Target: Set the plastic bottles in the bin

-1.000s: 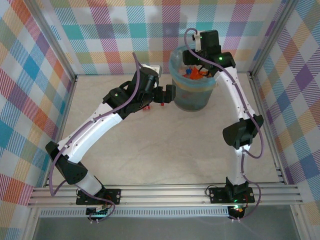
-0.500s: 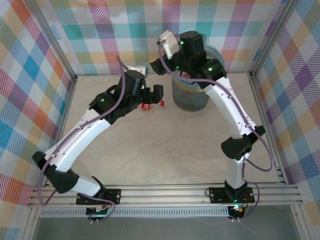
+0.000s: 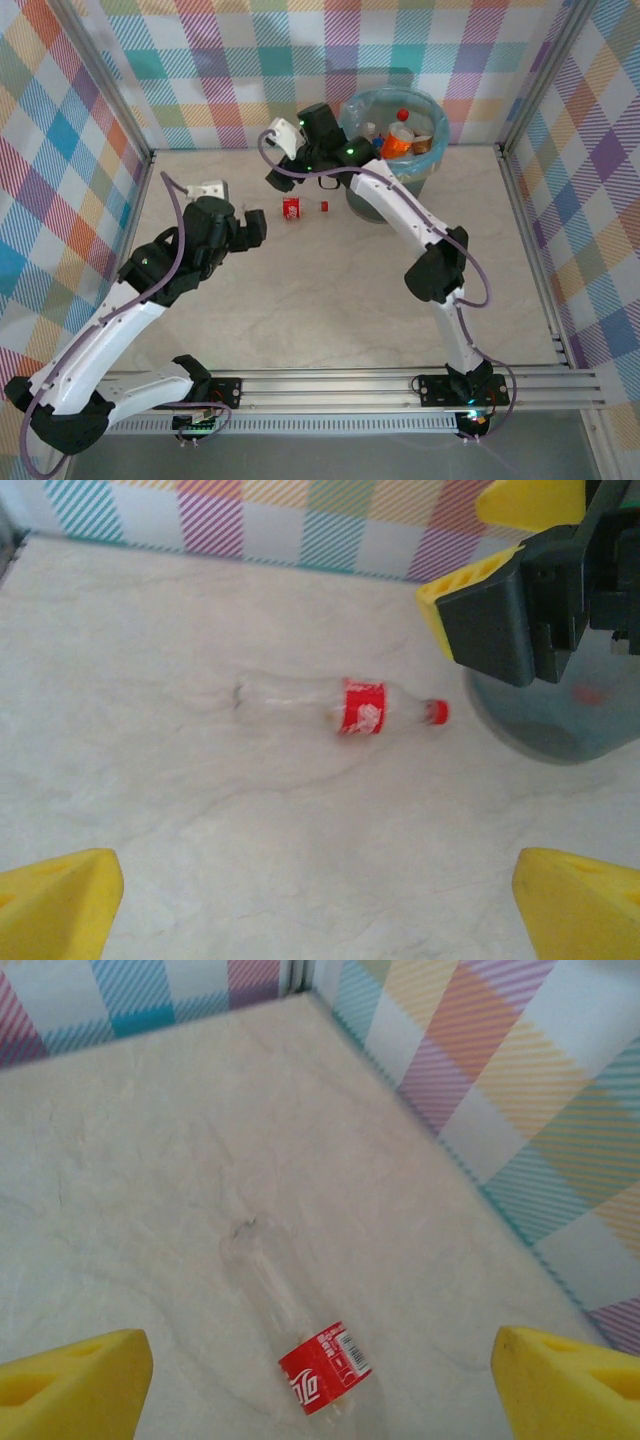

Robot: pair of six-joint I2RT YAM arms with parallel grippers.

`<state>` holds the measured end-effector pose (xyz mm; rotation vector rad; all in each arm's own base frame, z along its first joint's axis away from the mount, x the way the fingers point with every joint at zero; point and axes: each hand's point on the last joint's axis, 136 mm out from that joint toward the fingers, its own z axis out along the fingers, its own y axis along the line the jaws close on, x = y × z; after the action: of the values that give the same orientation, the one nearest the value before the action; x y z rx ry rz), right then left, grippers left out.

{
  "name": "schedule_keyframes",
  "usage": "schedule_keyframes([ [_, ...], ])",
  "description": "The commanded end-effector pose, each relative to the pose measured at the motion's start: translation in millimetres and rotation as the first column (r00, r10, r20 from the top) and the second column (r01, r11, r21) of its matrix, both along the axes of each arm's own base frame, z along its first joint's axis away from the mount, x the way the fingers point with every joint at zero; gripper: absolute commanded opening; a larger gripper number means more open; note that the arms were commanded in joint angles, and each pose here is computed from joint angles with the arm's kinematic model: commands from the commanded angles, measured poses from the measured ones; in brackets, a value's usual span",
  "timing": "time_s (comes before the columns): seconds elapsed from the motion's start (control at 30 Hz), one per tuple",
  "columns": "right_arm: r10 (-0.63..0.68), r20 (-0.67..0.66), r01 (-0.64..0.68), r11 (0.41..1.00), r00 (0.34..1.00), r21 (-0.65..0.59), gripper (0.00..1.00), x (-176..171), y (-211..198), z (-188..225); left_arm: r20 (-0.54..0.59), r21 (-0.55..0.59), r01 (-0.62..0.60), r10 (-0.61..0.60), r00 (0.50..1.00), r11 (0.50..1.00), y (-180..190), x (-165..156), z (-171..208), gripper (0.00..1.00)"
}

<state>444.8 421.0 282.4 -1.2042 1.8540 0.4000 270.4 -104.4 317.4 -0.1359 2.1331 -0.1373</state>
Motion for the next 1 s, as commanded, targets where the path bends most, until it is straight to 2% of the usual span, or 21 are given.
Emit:
schedule_keyframes([
  [0.0, 0.064, -0.016, -0.064, 0.998, 0.998, 0.002, 0.89, -1, 17, -17, -0.039, 0.021, -0.092, 0.093, 0.995, 0.996, 25, -11, -21, 1.00],
  [0.3, 0.054, -0.123, -0.071, 0.989, 0.991, -0.133, 0.94, 15, 25, -119, -0.130, 0.030, -0.119, 0.122, 0.984, 0.992, 34, -13, -67, 1.00],
  [0.53, 0.045, -0.161, -0.079, 0.974, 0.986, -0.212, 1.00, 25, 27, -181, -0.195, -0.005, -0.112, 0.109, 0.975, 0.994, 27, 0, -95, 1.00],
  [0.67, 0.040, -0.184, -0.082, 0.969, 0.982, -0.232, 1.00, 28, 29, -213, -0.218, -0.012, -0.122, 0.117, 0.969, 0.992, 27, 4, -107, 1.00],
  [0.87, 0.037, -0.244, -0.106, 0.955, 0.969, -0.277, 0.99, 20, 24, -241, -0.255, -0.036, -0.134, 0.121, 0.959, 0.990, 27, 13, -121, 1.00],
  [0.97, 0.029, -0.269, -0.110, 0.950, 0.963, -0.292, 0.91, 14, 19, -244, -0.263, -0.039, -0.131, 0.116, 0.958, 0.991, 25, 17, -124, 1.00],
])
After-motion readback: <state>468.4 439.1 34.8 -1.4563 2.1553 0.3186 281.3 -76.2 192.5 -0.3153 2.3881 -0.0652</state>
